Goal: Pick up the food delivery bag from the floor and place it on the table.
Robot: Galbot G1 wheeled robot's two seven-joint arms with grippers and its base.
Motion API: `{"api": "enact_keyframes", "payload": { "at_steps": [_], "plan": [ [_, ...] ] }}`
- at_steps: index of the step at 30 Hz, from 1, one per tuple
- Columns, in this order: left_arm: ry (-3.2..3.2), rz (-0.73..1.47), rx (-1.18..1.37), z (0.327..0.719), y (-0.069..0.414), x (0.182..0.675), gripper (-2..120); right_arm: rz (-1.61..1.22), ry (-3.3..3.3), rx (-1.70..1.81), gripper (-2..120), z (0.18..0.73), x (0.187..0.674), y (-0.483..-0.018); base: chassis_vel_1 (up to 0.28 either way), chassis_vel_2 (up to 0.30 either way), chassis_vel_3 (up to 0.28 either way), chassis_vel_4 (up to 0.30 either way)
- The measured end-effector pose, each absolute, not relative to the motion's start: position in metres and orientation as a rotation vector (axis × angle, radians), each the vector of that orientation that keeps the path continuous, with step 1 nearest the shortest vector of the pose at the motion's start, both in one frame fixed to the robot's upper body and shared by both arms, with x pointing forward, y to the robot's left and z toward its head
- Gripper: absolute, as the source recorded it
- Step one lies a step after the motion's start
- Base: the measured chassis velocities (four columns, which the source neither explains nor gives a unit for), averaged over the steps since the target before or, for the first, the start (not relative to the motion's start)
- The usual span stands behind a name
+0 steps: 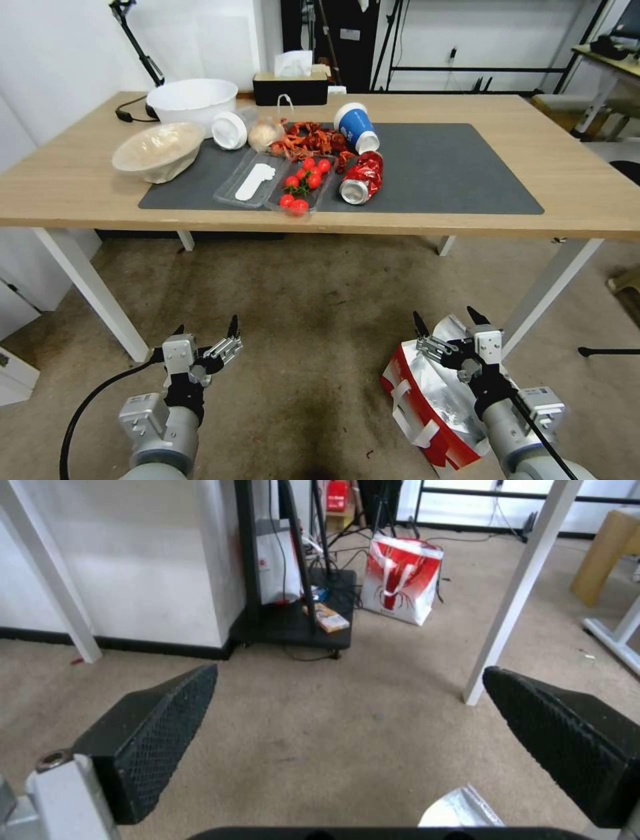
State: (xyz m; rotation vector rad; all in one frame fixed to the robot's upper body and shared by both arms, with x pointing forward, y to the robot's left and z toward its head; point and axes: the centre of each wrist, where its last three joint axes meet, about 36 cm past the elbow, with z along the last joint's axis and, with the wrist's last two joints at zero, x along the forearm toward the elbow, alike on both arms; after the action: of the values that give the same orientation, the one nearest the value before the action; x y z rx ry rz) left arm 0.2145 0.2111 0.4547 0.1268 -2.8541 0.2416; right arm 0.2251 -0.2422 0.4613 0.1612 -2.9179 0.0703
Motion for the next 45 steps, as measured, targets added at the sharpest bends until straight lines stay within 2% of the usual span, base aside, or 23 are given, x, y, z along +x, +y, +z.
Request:
{"api": "enact_keyframes", "payload": {
  "at_steps": [45],
  "plan": [
    [-2.860,0.235,0.139,0.4513,0.2096,0.2117,100,0.085,-2.915,0.162,100,0.4593,0.2235,-0.2438,0.000,0.000,0.000,0.000]
  ]
}}
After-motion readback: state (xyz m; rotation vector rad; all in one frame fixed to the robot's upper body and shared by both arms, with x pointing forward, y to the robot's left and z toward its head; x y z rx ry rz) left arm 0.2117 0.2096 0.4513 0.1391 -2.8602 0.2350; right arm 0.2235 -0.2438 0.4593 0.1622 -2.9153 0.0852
